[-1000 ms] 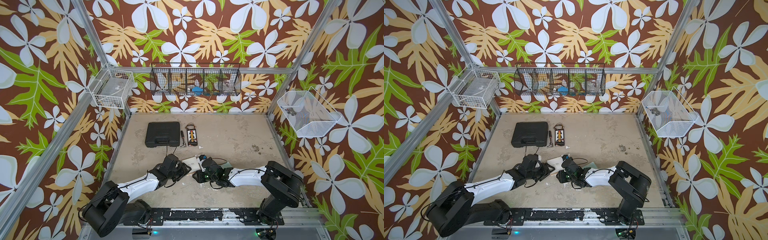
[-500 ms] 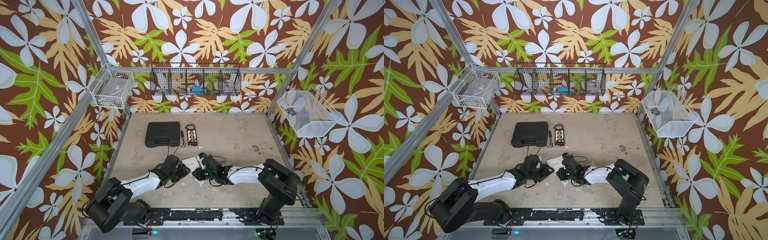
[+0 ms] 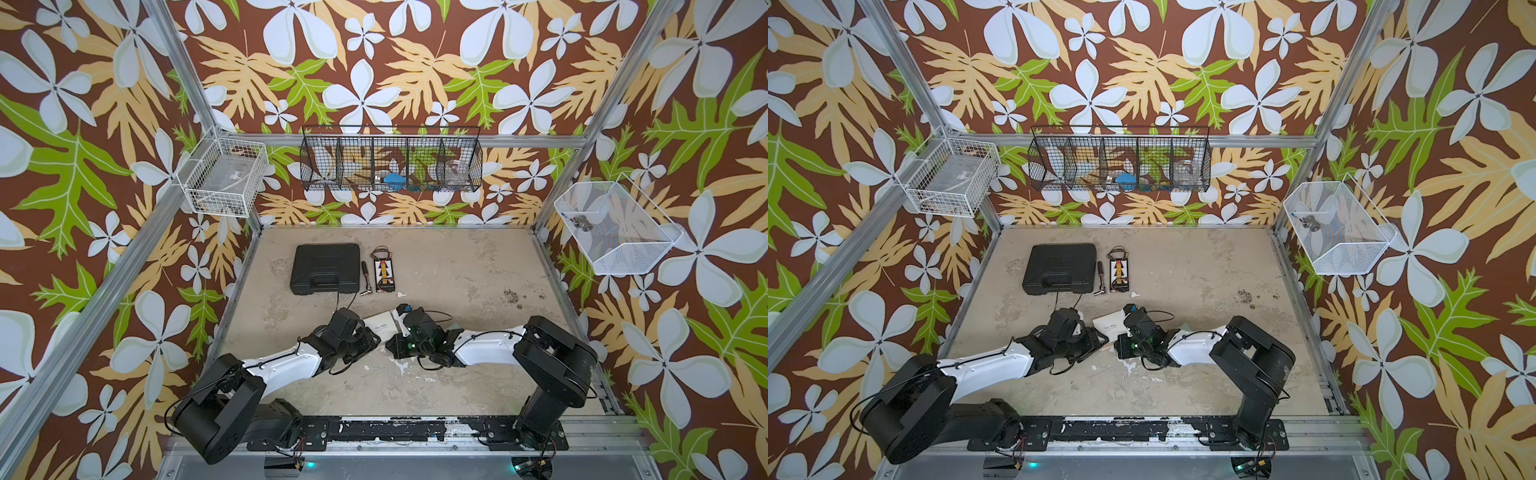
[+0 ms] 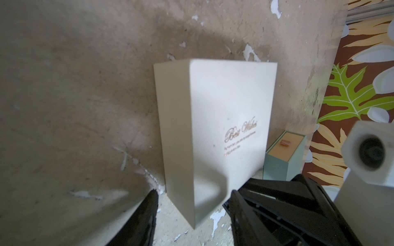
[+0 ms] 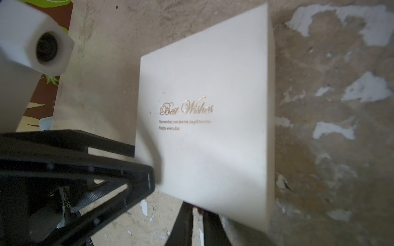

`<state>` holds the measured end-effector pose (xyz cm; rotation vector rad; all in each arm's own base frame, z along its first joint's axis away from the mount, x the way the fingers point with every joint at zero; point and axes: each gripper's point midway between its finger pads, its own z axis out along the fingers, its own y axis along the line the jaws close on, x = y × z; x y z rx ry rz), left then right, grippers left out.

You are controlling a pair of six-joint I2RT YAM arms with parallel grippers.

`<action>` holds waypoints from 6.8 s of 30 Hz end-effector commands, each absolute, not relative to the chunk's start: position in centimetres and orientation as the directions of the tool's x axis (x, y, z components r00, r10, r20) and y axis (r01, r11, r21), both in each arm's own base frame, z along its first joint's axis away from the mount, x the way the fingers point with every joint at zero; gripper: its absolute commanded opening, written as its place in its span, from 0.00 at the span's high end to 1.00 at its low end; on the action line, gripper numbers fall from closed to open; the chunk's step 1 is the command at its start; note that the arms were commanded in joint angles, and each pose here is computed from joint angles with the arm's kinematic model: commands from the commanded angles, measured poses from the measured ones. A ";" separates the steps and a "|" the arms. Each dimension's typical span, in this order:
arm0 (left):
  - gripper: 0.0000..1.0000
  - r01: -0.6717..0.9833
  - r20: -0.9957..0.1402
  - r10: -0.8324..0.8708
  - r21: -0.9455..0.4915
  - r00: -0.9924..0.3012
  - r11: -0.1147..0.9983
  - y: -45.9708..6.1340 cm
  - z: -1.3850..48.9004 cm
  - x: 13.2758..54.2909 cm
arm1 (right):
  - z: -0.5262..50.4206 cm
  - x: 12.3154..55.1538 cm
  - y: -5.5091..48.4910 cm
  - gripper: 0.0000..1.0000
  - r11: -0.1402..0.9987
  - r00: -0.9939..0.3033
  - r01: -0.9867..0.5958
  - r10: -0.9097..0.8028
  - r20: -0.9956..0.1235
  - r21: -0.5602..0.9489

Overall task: Take out the earrings from the drawer-style jewelry box
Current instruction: Open the drawer in the jewelry box, then pick up the earring from the drawer, then place the earring at the center of the board.

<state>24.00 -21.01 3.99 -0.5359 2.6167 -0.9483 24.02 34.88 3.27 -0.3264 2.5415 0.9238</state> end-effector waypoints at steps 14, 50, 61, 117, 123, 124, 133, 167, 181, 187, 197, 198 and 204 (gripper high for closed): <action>0.43 -0.245 -0.175 -0.462 -0.659 -0.869 0.711 -20.8 4.1 25.2 | 3.4 23.9 35.2 1.00 0.747 -0.891 -0.355 -0.089 -0.445 0.562; 0.58 -0.281 -0.169 -0.484 -0.633 -0.859 0.721 -20.1 2.7 25.1 | 1.9 19.5 32.0 1.00 0.766 -0.937 -0.284 -0.095 -0.335 0.577; 0.60 -0.274 -0.171 -0.480 -0.639 -0.861 0.719 -20.3 2.8 25.1 | 1.7 18.8 31.5 1.00 0.776 -0.940 -0.280 -0.102 -0.326 0.565; 0.61 -0.194 -0.191 -0.442 -0.699 -0.877 0.688 -20.8 4.0 25.3 | 3.9 23.2 35.0 0.74 0.880 -0.877 -0.437 -0.371 -0.306 0.186; 0.61 -0.195 -0.191 -0.441 -0.698 -0.877 0.689 -20.8 3.9 25.3 | 3.8 22.6 35.3 0.74 0.876 -0.870 -0.451 -0.389 -0.302 0.173; 0.61 -0.195 -0.190 -0.441 -0.698 -0.877 0.689 -20.8 3.9 25.3 | 3.7 22.6 35.3 0.74 0.877 -0.871 -0.450 -0.389 -0.301 0.169; 0.61 -0.196 -0.188 -0.443 -0.701 -0.877 0.685 -20.8 3.9 25.3 | 2.3 22.8 34.3 0.78 0.890 -0.873 -0.441 -0.396 -0.283 0.114; 0.63 -0.197 -0.192 -0.444 -0.696 -0.875 0.690 -20.5 3.6 25.0 | 3.9 23.5 35.4 0.92 0.879 -0.840 -0.473 -0.428 -0.332 0.064; 0.64 -0.197 -0.194 -0.440 -0.690 -0.877 0.697 -20.4 3.4 24.9 | 5.8 23.4 35.7 0.92 0.871 -0.823 -0.488 -0.437 -0.362 0.059; 0.64 -0.197 -0.195 -0.440 -0.688 -0.876 0.698 -20.4 3.4 24.9 | 7.2 22.8 35.3 0.92 0.865 -0.813 -0.498 -0.442 -0.379 0.060; 0.64 -0.186 -0.207 -0.437 -0.690 -0.876 0.699 -20.5 4.0 25.2 | 6.9 15.7 34.2 0.90 0.788 -0.780 -0.601 -0.540 -0.316 0.135; 0.64 -0.187 -0.207 -0.438 -0.690 -0.875 0.699 -20.5 4.0 25.2 | 6.6 15.0 34.3 0.90 0.780 -0.777 -0.609 -0.551 -0.305 0.144; 0.64 -0.186 -0.210 -0.438 -0.689 -0.874 0.701 -20.5 4.0 25.2 | 4.7 13.3 34.7 0.90 0.766 -0.772 -0.625 -0.577 -0.266 0.152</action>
